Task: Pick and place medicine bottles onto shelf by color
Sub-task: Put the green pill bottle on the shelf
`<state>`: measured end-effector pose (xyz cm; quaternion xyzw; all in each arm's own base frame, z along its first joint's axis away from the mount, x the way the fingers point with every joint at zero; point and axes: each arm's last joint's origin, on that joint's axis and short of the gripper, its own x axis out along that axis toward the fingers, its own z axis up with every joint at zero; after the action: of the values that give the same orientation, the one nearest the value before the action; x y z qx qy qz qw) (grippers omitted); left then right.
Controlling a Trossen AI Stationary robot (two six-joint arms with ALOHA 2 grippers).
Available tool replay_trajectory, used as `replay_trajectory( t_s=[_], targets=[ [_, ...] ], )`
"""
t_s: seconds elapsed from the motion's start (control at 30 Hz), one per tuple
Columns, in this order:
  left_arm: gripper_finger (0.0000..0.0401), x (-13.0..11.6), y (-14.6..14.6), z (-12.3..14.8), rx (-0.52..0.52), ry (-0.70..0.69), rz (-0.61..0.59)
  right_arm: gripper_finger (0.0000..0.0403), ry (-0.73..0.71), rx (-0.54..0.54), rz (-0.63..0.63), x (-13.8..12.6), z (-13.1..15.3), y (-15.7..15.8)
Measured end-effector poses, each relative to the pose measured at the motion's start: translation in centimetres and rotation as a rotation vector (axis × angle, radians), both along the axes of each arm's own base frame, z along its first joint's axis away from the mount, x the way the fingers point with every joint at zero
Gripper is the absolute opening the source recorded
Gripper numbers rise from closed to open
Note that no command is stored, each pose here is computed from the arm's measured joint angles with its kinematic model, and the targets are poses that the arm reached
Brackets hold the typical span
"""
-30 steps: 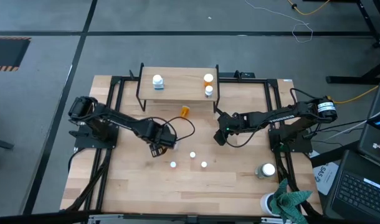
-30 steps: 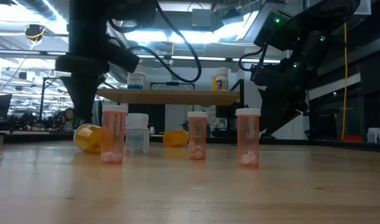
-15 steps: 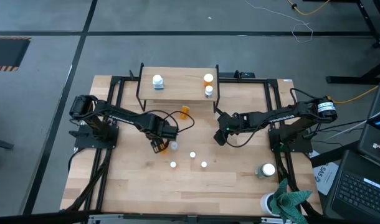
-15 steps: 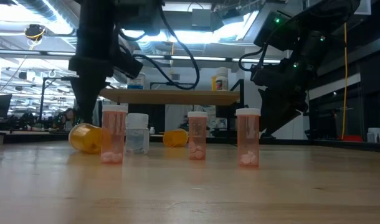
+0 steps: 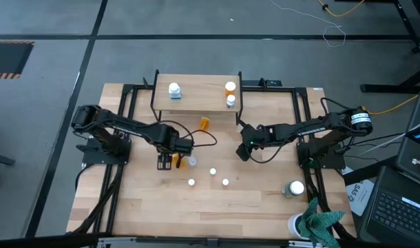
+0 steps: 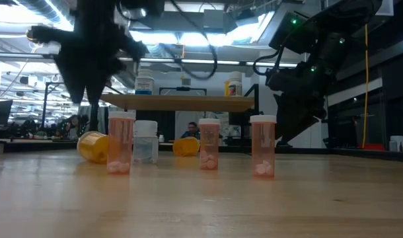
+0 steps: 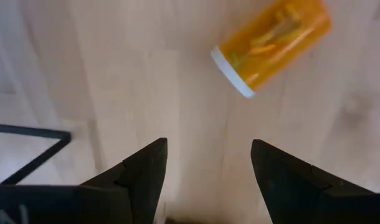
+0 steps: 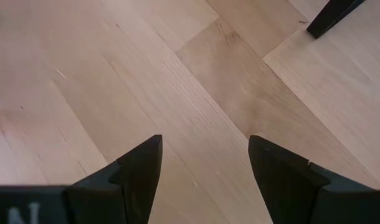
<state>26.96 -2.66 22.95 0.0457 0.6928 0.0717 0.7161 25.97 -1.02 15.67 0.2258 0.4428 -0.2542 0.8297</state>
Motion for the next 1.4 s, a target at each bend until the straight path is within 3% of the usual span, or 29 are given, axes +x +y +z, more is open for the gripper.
replay_trajectory(
  t_s=[0.13,0.3,0.37,0.8,1.0,1.27,1.4],
  targets=[
    [0.0228,-0.6,-0.3,3.5,-0.022,-0.091,0.063,0.0241,-0.009,0.0,0.0,0.1,0.1,0.0],
    [0.0228,-2.5,-0.7,6.1,-0.077,-0.223,0.394,0.0241,-0.018,0.0,0.0,0.2,0.1,0.0],
    [0.0228,-3.1,-1.0,6.6,-0.089,-0.245,0.443,0.0241,-0.021,-0.001,0.0,0.2,0.1,0.0],
    [0.0228,-5.2,-2.7,8.2,-0.12,-0.302,0.362,0.0241,-0.099,-0.001,-0.003,0.8,0.5,-0.1],
    [0.0228,-5.3,-2.7,8.3,-0.121,-0.306,0.362,0.0241,-0.154,0.152,-0.126,1.0,0.6,0.2],
    [0.0228,-5.4,-2.5,8.4,-0.073,-0.32,0.345,0.0241,-0.181,0.195,-0.184,1.1,0.6,0.4],
    [0.0228,-5.4,-2.5,8.4,-0.072,-0.319,0.34,0.0241,-0.213,0.222,-0.091,1.5,1.0,0.5]
  ],
)
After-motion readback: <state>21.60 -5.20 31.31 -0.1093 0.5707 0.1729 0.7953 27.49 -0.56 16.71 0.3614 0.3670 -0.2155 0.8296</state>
